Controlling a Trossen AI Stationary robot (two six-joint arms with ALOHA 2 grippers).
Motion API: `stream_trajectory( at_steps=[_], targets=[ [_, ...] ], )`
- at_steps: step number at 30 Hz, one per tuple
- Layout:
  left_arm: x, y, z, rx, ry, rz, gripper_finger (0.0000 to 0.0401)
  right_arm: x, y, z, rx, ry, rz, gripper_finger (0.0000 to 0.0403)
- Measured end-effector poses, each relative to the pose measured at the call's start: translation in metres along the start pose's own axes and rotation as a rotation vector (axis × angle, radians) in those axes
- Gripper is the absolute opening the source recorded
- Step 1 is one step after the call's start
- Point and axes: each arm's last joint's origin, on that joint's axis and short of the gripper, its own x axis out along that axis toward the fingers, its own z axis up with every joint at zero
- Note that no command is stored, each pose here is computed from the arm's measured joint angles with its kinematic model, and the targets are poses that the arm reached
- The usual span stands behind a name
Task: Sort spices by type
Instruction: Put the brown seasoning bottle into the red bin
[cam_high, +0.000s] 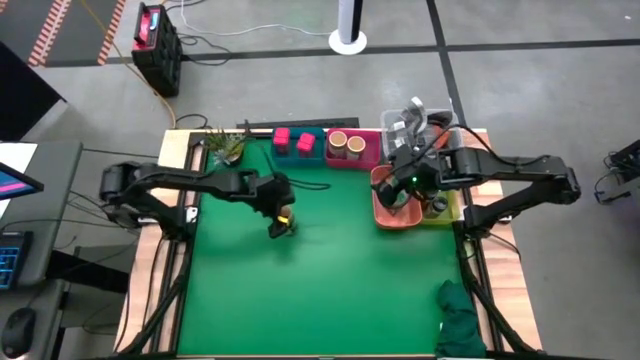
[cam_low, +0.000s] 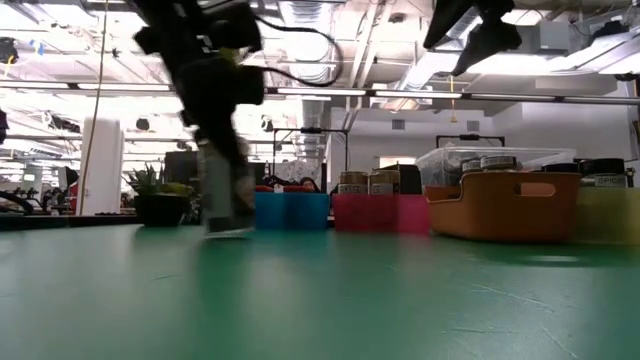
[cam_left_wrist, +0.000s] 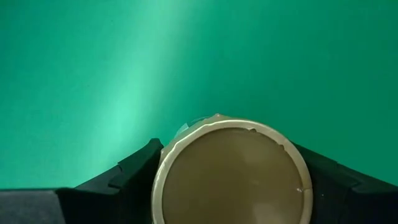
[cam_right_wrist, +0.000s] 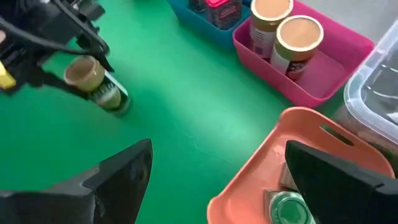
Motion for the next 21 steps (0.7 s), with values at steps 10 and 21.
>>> stream_trajectory(
  at_steps=[10,21],
  targets=[
    [0.03,-0.002,0.08,0.088,-0.013,0.01,0.0277,-0.003,-0.011,-0.016,0.07,0.108,-0.151,0.039],
    [0.07,0.004,0.138,0.166,0.05,0.018,0.0278,-0.014,0.001,-0.031,0.082,0.082,-0.147,0.039]
  ],
)
